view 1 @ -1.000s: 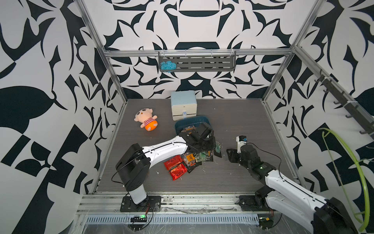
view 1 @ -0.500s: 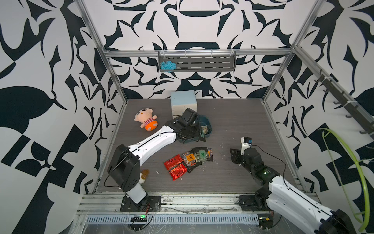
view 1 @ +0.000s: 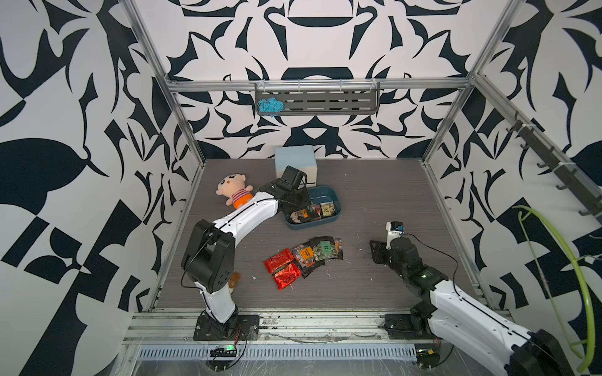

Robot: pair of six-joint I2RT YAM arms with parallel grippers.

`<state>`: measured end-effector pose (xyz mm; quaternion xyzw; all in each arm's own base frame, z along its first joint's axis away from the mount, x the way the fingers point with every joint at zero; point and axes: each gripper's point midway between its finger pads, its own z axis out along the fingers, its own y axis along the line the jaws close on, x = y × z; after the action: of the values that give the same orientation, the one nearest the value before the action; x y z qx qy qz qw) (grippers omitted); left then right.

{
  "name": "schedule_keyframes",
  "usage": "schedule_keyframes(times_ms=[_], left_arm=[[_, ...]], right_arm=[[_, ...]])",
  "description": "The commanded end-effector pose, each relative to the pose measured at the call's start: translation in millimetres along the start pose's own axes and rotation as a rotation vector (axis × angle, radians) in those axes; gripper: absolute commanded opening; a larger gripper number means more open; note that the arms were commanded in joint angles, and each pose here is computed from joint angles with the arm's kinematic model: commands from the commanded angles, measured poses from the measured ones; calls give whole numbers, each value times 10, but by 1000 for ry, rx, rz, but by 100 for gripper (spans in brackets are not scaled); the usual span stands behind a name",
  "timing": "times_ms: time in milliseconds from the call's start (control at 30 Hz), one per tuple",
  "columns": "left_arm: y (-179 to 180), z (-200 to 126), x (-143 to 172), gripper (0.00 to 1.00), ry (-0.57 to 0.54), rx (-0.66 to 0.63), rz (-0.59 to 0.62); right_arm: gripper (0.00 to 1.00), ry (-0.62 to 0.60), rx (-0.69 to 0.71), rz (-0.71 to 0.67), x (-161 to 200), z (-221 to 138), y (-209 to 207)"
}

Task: Put the tea bags into the storage box
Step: Place the tea bag in the storage box.

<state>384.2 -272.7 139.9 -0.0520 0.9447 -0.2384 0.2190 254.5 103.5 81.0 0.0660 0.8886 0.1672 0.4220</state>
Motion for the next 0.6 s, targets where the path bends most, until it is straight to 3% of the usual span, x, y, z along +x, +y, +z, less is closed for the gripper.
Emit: schedule_keyframes(times_ms=[0, 400, 567], left_arm=[[-4, 67, -28, 0, 14, 2, 11], [155, 315, -52, 0, 32, -61, 49], [195, 331, -15, 14, 44, -77, 55]], right_arm=[[40, -50, -22, 3, -161, -24, 79], [40, -43, -30, -1, -150, -11, 97], [40, -38, -34, -4, -143, -4, 107]])
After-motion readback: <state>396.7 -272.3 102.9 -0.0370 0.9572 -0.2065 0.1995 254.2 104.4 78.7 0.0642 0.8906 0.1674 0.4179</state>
